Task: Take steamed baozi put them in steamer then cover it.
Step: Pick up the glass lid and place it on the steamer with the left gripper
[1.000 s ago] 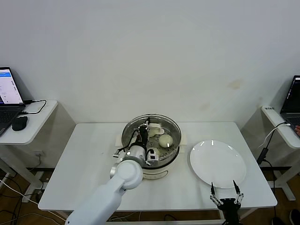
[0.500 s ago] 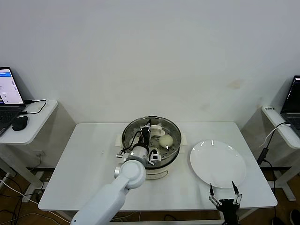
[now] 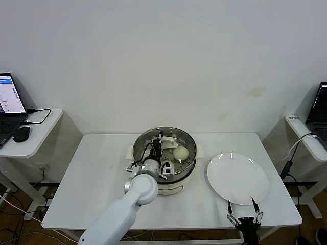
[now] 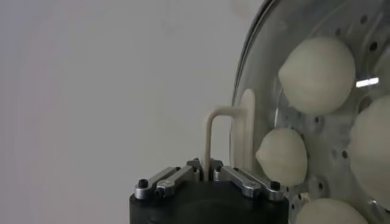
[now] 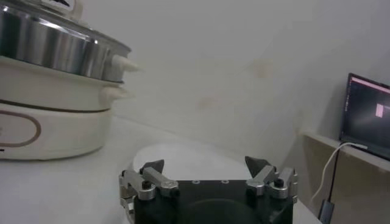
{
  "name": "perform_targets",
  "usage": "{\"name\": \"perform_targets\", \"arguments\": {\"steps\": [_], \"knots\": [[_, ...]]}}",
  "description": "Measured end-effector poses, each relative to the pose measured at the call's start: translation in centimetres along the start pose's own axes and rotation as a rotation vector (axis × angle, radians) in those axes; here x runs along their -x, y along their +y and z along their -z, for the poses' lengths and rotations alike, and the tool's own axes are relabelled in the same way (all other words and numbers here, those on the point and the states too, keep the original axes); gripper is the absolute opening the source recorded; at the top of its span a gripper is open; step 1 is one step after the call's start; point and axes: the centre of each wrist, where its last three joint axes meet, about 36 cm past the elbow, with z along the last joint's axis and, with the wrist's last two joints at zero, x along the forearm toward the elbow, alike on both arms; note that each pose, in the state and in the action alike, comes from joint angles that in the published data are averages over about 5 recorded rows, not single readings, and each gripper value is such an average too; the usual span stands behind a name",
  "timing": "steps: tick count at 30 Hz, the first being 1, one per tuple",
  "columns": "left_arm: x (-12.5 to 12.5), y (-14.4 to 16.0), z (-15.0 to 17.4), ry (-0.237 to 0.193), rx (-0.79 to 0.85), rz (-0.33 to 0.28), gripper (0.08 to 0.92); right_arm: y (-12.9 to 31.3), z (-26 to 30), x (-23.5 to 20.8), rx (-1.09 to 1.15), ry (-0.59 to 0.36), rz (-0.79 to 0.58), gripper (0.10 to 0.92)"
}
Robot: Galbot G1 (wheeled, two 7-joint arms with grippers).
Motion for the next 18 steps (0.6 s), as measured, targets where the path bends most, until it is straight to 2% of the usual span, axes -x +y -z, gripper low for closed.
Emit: {"name": "perform_targets", "arguments": {"steps": [5,18], "knots": [[-0.1,0.0,0.0,0.005,-0.011,0.001,0.182,0.1,0.0,0.0,-0.001,0.001,0.002,0.823],[-2.3,0.9,-0.8,-0.003,-0.064,0.032,0.552,0.2,-0.1,-0.3,-0.006,0.006,0.007,0.823]]}}
